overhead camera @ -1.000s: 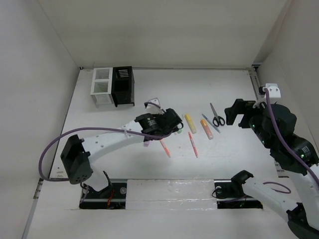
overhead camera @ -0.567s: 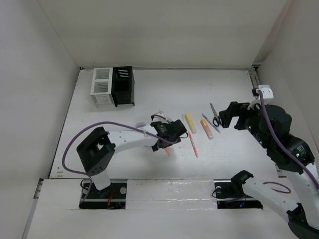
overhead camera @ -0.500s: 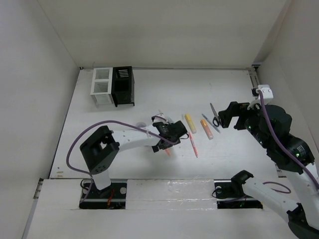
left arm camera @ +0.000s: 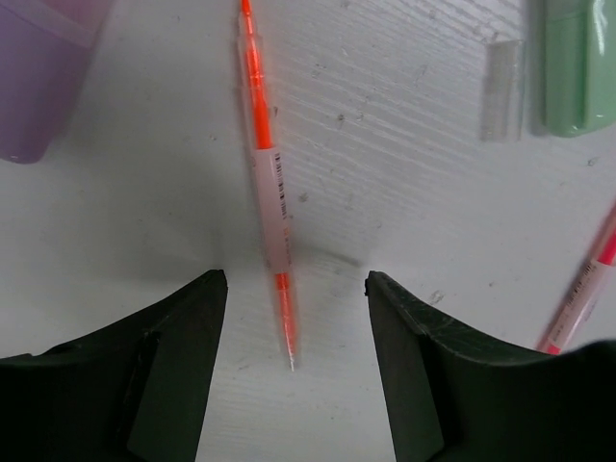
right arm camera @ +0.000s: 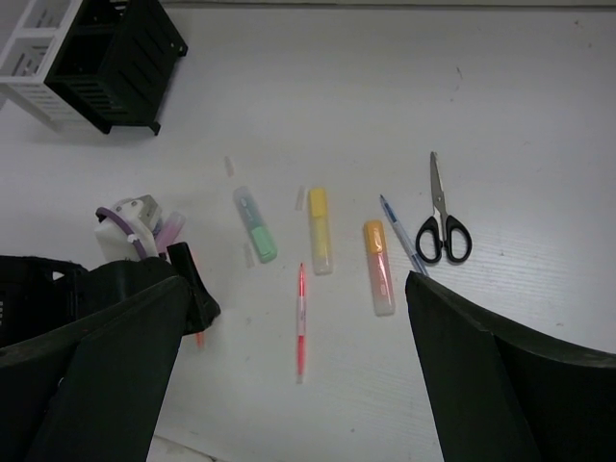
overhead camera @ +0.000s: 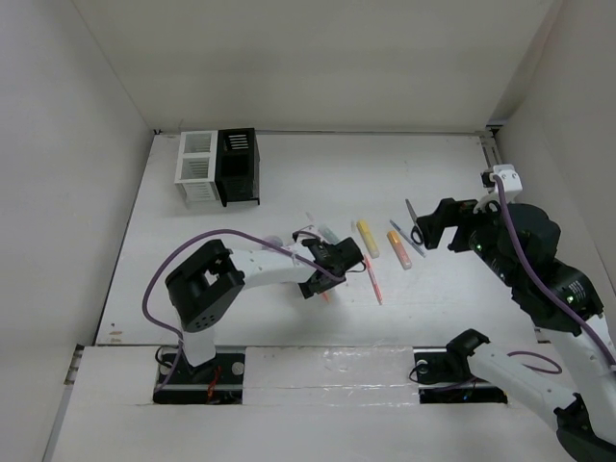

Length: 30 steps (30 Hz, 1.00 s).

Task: Sort the stationery into containers
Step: Pick up the pen from the center of the board.

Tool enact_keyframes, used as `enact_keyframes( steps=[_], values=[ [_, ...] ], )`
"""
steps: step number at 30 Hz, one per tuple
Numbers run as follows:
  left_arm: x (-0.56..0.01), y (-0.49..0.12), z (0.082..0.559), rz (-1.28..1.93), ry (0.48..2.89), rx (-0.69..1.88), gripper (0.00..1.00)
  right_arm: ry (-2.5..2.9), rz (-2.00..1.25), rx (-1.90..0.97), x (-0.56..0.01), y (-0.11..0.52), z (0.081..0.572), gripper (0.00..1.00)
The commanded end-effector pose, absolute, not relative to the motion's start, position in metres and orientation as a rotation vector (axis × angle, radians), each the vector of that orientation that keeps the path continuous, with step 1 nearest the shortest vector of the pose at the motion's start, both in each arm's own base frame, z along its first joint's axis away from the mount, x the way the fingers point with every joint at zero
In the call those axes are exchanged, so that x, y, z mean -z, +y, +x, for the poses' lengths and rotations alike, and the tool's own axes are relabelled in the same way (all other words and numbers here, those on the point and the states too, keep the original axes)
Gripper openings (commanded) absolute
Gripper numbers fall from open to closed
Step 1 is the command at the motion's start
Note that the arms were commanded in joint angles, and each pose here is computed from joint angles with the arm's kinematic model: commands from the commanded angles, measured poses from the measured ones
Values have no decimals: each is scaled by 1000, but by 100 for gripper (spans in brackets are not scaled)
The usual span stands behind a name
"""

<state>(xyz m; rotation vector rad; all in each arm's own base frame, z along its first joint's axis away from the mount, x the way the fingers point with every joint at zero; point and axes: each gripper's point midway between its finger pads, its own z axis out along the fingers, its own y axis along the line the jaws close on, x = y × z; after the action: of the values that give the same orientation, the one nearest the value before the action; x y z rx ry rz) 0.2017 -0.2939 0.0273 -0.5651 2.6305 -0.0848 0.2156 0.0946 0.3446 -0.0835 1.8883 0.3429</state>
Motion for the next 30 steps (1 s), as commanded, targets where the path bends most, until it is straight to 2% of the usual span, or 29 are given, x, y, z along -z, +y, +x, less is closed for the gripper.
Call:
enact_keyframes(
  steps=[1,9,13,20,22,25,26,28,30],
  values=[
    [-19,-281,197,-639,2626,-8,56,1845,-109,-382,-352,103,217,100],
    [-13,-270,195,-696,2609,-106,55,1847,-122,-399,-350,106,217,100],
    [-3,-265,190,-691,2629,-147,45,1847,-131,-405,-350,108,216,100],
    [8,-266,189,-679,2652,-222,44,1839,-135,-417,-352,110,216,100],
    [12,-268,188,-681,2661,-221,38,1831,-134,-420,-354,109,214,100],
    [22,-267,182,-675,2689,-223,37,1839,-135,-417,-350,110,215,100],
    [22,-268,181,-678,2699,-219,32,1829,-133,-421,-352,108,213,100],
    [29,-265,177,-680,2709,-218,32,1820,-131,-424,-354,107,211,100],
    [33,-262,174,-682,2719,-222,22,1821,-138,-432,-354,109,210,100]
  ],
)
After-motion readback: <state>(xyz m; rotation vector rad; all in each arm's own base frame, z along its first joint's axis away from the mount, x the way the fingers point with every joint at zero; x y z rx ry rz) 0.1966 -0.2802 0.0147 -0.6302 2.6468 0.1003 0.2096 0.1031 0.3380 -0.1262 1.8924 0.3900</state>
